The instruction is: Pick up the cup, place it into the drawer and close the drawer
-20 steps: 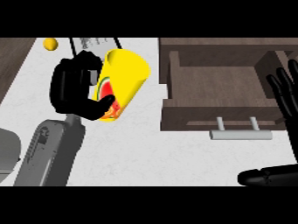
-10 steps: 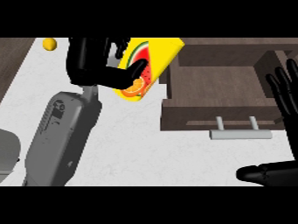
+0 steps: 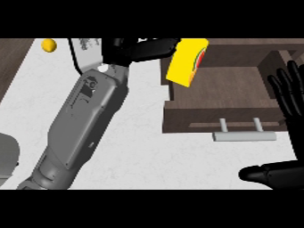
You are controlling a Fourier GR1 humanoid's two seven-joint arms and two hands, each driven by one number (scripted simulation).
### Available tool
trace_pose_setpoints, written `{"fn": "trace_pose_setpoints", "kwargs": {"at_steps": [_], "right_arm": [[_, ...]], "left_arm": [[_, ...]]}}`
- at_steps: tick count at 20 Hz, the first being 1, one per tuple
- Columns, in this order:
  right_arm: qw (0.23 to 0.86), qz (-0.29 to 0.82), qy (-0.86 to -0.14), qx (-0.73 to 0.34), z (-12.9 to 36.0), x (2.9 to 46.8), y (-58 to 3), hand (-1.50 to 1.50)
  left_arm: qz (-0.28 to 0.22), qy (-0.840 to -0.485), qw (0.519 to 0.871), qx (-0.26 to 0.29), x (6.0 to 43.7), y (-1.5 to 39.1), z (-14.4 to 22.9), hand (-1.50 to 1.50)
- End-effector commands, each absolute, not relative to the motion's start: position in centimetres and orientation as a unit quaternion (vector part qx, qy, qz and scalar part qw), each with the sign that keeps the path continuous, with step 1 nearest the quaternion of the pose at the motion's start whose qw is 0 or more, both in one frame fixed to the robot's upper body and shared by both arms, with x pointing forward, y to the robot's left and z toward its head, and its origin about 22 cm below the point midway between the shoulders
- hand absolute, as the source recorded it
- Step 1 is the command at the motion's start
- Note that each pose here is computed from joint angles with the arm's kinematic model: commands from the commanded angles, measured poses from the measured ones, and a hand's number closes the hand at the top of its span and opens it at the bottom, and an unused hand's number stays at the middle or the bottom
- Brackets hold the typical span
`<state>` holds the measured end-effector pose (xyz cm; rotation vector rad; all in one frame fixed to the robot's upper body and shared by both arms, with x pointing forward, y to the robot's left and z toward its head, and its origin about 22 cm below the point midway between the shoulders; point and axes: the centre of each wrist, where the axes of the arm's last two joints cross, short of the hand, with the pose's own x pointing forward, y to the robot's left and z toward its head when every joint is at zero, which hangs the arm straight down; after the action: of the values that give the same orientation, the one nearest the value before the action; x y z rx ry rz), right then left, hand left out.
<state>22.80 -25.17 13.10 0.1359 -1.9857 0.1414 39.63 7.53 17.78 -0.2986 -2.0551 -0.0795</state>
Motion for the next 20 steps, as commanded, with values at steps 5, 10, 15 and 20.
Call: {"fn": "trace_pose_setpoints", "kwargs": {"at_steps": [5,10,15,20], "right_arm": [[0.542,0.056,-0.837,0.058,14.0,21.8,-25.4,-1.50],[0.536,0.056,-0.840,0.057,12.9,22.6,-26.1,-1.50],[0.537,0.064,-0.839,0.068,13.1,22.3,-26.2,-1.50],[0.532,0.067,-0.841,0.074,14.1,23.1,-24.3,-1.50]], "left_arm": [[-0.040,-0.837,0.537,-0.098,42.2,5.3,17.5,1.50],[-0.043,-0.836,0.540,-0.089,42.6,3.5,16.8,1.50],[-0.054,-0.821,0.564,-0.071,42.4,2.5,14.4,1.50],[-0.091,-0.815,0.570,-0.054,43.5,2.4,14.7,1.50]]}}
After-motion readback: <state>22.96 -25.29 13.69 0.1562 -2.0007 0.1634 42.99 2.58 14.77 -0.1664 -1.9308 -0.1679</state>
